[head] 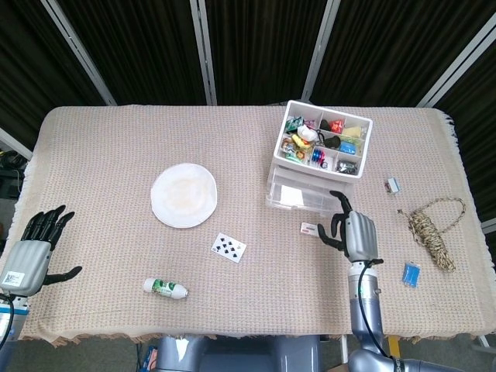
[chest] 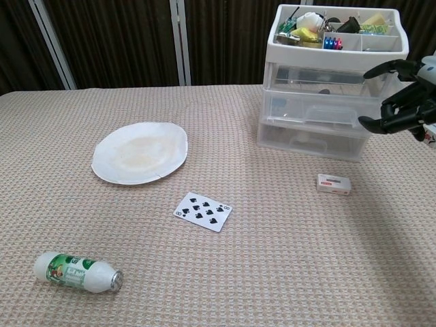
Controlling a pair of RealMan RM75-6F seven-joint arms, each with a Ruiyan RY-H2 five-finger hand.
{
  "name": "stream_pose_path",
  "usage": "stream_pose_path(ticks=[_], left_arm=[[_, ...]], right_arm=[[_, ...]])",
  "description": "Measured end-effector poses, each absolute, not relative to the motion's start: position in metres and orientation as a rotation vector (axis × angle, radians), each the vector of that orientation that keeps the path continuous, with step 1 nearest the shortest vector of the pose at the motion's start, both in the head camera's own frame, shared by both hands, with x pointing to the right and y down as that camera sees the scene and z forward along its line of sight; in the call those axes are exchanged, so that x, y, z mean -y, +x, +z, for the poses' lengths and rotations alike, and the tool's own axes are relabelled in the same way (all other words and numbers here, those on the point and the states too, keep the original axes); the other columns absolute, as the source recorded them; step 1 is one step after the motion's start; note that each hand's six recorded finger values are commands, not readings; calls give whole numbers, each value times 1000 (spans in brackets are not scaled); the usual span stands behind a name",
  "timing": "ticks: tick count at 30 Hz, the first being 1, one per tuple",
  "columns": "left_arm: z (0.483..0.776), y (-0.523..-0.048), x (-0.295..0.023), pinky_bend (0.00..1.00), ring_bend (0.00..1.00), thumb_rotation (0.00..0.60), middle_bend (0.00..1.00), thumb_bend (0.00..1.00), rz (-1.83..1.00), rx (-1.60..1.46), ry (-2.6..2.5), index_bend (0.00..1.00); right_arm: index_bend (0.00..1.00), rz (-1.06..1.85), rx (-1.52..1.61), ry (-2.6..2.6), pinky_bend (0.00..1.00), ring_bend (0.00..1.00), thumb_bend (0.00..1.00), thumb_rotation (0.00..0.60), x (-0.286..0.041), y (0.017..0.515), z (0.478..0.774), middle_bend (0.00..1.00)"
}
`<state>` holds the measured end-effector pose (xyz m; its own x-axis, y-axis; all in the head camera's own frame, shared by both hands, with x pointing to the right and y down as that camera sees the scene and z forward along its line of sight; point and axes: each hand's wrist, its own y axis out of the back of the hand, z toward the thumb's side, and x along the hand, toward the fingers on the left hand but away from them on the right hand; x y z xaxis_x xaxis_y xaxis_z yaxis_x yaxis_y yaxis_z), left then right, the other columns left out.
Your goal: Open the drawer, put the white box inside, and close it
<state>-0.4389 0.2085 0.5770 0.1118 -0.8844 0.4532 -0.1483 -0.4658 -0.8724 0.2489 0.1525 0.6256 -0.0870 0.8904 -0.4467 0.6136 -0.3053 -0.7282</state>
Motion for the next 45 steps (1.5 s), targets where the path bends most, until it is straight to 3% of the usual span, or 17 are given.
stream_pose_path(ticks=[6,13,20,25,45], left_arm=[[577,-438,-209,0,0,600,0,134,-1406,-1013,-1725,82],[576,-438,-208,0,0,600,0,133,-1401,-1018,-1724,82],[575,-438,-208,0,0,600,0,134,-1391,-1027,-1723,83],[575,-438,-208,0,0,600,0,133,-1388,-1030,-1723,83],[575,-438,-207,0,0,600,0,134,-1376,-1038,-1722,83]], right_arm=[[128,1336,1632,-1901,753,807,192,600,-160,251,620,786],[304,1222,1584,-1899,753,807,192,600,-175,246,603,786],[318,1187,1498,-1955,753,808,194,600,-209,238,601,786],[323,1188,1474,-1970,753,807,194,600,-215,233,605,786],[365,1428,1406,-1893,754,808,210,600,-211,257,664,787]])
